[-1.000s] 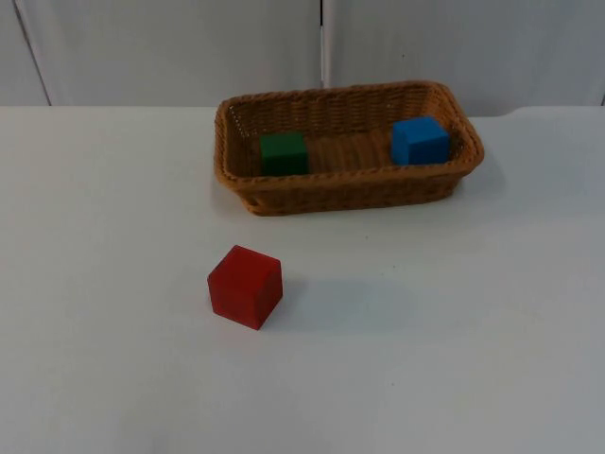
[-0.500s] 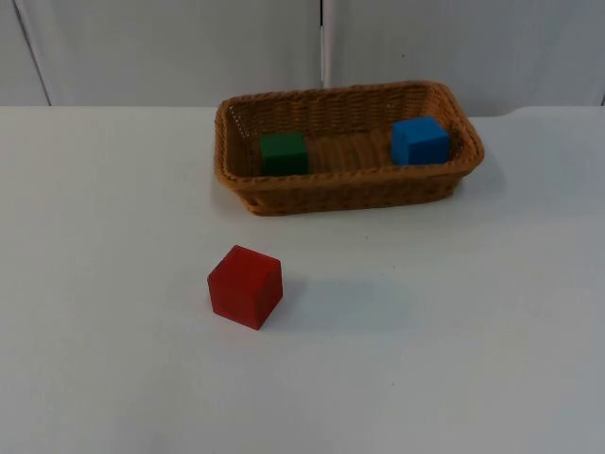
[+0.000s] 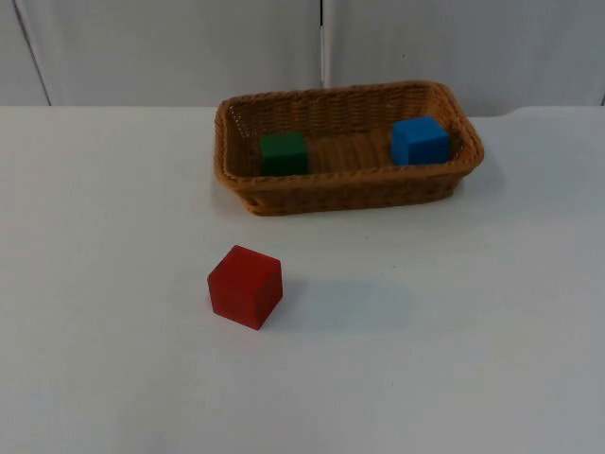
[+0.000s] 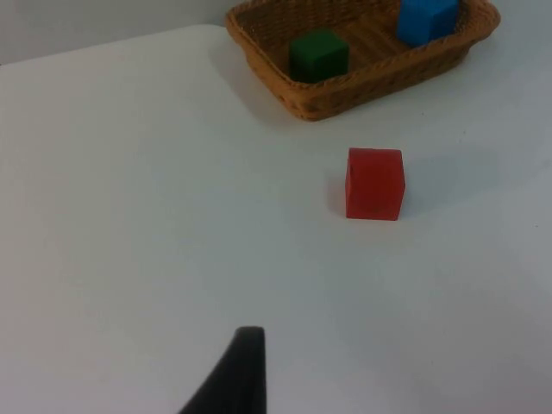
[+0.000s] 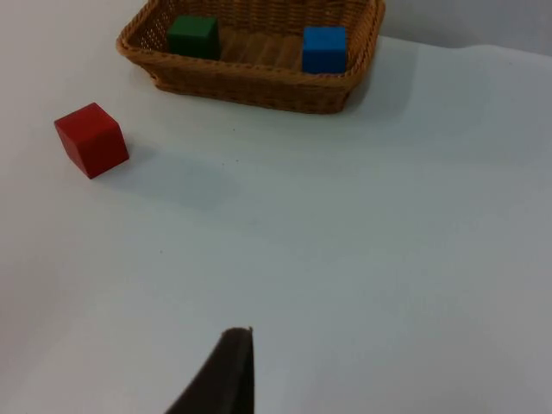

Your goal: Pick up one cube with each hand and place exactly two cubes into the same basket, leaving the remaining cube outside.

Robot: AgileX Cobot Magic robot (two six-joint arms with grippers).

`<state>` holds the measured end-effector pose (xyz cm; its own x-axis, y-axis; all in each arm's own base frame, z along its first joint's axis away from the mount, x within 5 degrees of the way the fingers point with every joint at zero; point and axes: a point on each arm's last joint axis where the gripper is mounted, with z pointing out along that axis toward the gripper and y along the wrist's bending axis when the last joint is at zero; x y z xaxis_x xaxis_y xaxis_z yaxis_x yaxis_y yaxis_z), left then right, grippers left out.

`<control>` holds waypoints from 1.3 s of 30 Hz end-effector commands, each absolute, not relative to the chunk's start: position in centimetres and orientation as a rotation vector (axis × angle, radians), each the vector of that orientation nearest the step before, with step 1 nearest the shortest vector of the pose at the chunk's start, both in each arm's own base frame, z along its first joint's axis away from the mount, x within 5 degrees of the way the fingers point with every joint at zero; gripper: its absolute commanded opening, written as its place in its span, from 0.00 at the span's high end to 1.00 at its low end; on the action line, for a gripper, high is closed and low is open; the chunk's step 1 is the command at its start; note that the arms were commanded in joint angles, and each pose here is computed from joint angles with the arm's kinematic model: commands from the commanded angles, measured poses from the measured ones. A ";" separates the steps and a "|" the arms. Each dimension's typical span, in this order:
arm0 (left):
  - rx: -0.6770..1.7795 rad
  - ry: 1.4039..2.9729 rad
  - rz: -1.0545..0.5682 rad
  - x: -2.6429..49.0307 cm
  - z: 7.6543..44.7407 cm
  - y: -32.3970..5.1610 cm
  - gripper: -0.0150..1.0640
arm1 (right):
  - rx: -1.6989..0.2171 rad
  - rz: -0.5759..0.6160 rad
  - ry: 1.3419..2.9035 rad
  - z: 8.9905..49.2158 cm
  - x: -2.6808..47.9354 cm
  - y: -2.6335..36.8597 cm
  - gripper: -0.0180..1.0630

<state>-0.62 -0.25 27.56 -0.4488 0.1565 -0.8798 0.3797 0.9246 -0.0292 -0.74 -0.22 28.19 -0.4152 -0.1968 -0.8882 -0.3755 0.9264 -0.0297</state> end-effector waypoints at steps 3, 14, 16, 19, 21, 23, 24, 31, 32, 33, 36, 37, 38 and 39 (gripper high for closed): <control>0.376 2.039 -0.272 -0.6 27.5 -0.2 0.01 | -0.384 0.197 2.015 28.0 -0.7 -0.2 0.01; 0.376 2.039 -0.272 -0.6 27.5 -0.2 0.01 | -0.225 0.100 2.035 28.0 -0.7 -0.1 0.01; 0.376 2.039 -0.272 -0.6 27.5 -0.2 0.01 | -0.190 0.079 2.038 28.0 -0.7 0.0 0.01; 0.376 2.039 -0.272 -0.6 27.5 -0.2 0.01 | -0.160 0.061 2.040 28.0 -0.7 0.0 0.01; 0.376 2.039 -0.272 -0.6 27.5 -0.2 0.01 | -0.129 0.041 2.042 28.0 -0.7 0.0 0.01; 0.376 2.039 -0.272 -0.6 27.5 -0.2 0.01 | -0.100 0.024 2.044 28.0 -0.7 0.0 0.01; 0.376 2.039 -0.272 -0.6 27.5 -0.2 0.01 | -0.089 0.017 2.044 28.0 -0.7 0.0 0.01; 0.376 2.039 -0.272 -0.6 27.5 -0.2 0.01 | -0.073 0.007 2.045 28.0 -0.7 0.0 0.01; 0.376 2.039 -0.272 -0.6 27.5 -0.2 0.01 | -0.073 0.007 2.045 28.0 -0.7 0.0 0.01; 0.376 2.039 -0.272 -0.6 27.5 -0.2 0.01 | -0.073 0.007 2.045 28.0 -0.7 0.0 0.01; 0.376 2.039 -0.272 -0.6 27.5 -0.2 0.01 | -0.073 0.007 2.045 28.0 -0.7 0.0 0.01; 0.376 2.039 -0.272 -0.6 27.5 -0.2 0.01 | -0.073 0.007 2.045 28.0 -0.7 0.0 0.01; 0.376 2.039 -0.272 -0.6 27.5 -0.2 0.01 | -0.073 0.007 2.045 28.0 -0.7 0.0 0.01; 0.376 2.039 -0.272 -0.6 27.5 -0.2 0.01 | -0.073 0.007 2.045 28.0 -0.7 0.0 0.01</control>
<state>-0.62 -0.25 27.56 -0.4488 0.1565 -0.8798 0.3797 0.9246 -0.0292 -0.77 0.02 28.19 -0.4561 -0.0563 -0.8881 -0.0619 0.9976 -0.0314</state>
